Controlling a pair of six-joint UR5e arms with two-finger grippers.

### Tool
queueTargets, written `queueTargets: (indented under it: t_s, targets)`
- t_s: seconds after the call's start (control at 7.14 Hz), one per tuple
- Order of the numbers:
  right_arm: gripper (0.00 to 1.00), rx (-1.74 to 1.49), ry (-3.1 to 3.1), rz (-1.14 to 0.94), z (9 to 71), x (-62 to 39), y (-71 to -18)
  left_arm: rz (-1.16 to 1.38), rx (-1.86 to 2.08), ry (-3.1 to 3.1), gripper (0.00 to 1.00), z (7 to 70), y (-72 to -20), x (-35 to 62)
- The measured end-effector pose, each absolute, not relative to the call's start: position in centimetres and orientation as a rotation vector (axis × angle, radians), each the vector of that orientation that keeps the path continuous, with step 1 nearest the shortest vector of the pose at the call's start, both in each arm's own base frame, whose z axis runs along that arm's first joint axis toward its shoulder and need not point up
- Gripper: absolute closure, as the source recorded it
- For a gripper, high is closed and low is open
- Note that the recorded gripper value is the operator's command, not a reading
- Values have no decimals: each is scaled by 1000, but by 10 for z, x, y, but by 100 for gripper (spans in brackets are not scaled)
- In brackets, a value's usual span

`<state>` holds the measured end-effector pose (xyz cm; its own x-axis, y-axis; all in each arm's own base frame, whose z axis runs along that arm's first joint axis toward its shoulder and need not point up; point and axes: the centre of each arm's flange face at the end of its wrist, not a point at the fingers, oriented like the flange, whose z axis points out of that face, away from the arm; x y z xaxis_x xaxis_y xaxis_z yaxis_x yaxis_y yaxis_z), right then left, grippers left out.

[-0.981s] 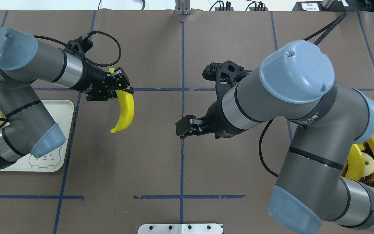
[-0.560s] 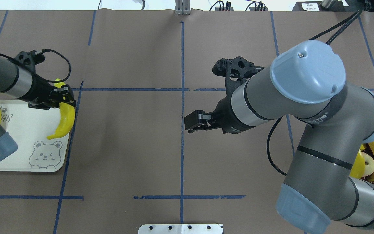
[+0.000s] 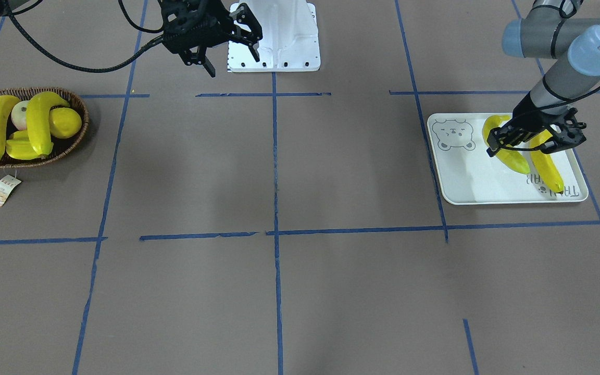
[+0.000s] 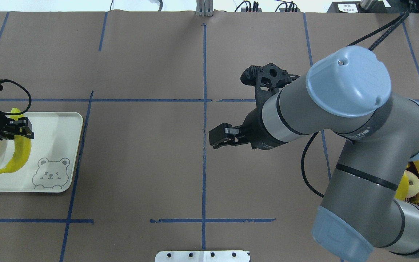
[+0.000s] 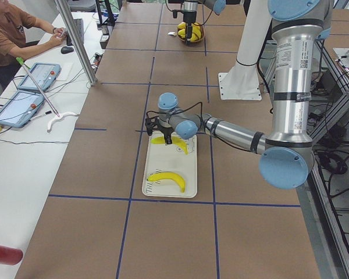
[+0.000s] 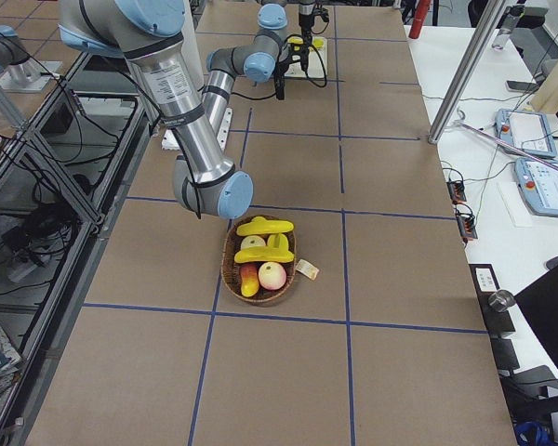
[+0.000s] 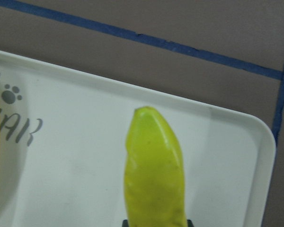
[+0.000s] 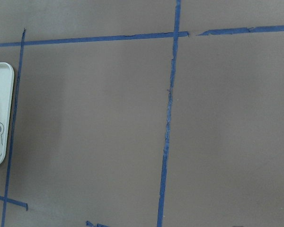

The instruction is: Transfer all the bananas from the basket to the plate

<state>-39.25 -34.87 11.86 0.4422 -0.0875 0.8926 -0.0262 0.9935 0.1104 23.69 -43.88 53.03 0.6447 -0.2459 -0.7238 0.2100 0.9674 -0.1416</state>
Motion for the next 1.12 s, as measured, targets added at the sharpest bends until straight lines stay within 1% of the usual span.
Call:
queueTargets:
  t_s: [0.42, 0.56, 0.7, 0.84, 1.12]
  targets:
    - [0, 112, -1109, -37, 120, -393, -349, -263, -40, 760, 100, 566, -441, 233]
    - [0, 112, -1109, -37, 120, -393, -349, -255, -40, 748, 86, 573, -442, 233]
    - [0, 113, -1110, -37, 120, -393, -349, -240, -33, 741, 30, 577, -442, 232]
    - [0, 114, -1111, -37, 120, -392, -349, -231, -20, 729, 1, 581, -443, 230]
    - [0, 117, -1112, -35, 119, -390, -350, -202, 8, 710, 0, 587, -441, 226]
